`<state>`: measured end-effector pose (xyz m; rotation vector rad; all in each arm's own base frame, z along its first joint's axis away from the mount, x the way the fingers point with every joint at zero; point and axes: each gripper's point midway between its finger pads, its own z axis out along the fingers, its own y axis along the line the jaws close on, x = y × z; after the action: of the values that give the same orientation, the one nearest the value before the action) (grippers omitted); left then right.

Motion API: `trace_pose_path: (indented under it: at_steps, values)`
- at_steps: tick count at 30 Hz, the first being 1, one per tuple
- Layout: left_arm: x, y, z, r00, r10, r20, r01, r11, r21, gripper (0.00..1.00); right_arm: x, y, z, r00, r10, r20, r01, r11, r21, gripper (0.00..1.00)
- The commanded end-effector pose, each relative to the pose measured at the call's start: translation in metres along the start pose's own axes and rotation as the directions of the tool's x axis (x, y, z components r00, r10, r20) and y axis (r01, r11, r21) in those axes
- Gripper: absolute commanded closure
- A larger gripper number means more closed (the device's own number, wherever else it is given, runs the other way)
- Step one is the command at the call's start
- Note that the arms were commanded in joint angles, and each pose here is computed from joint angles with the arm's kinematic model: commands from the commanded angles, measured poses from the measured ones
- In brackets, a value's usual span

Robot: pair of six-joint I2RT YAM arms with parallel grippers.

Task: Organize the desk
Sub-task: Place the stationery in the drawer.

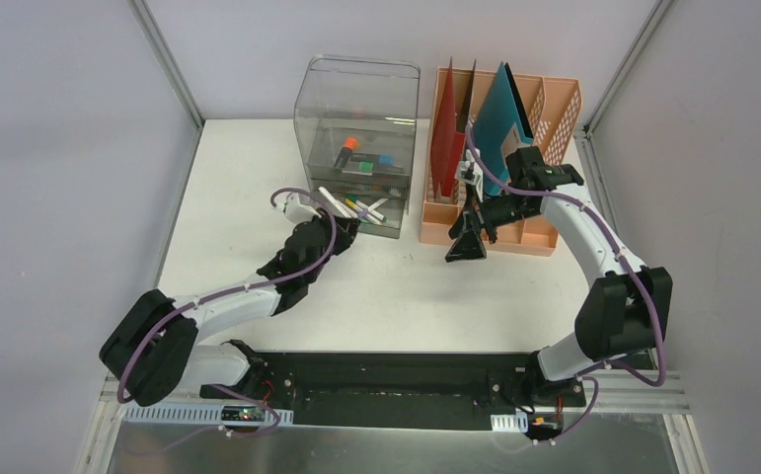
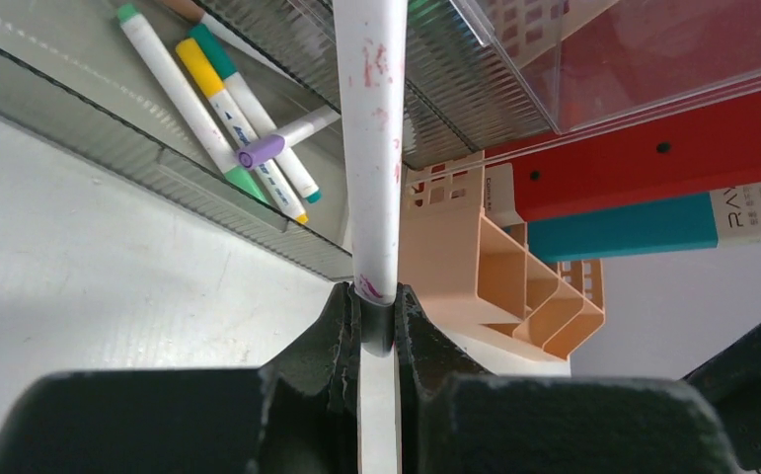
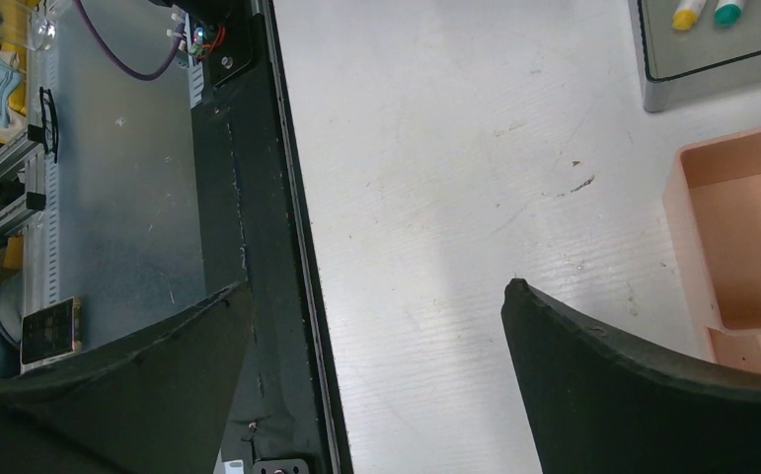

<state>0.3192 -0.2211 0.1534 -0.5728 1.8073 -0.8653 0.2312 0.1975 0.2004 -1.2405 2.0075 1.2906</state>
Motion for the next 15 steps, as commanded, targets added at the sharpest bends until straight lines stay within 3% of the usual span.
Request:
trace_pose_path:
  at_steps: [1,15]
  values:
    - [-0.009,-0.018,0.017,0.994,-0.105,-0.01,0.105,0.993,-0.058,1.0,-0.009,0.005,-0.004,0.997,-0.071,0.023,0.07,0.997,0.023,0.0]
    - [0.005,-0.027,0.078,0.944,-0.3,-0.135,0.279,0.947,-0.158,0.99,-0.007,0.004,-0.005,0.996,-0.092,0.019,0.091,0.995,0.044,0.0]
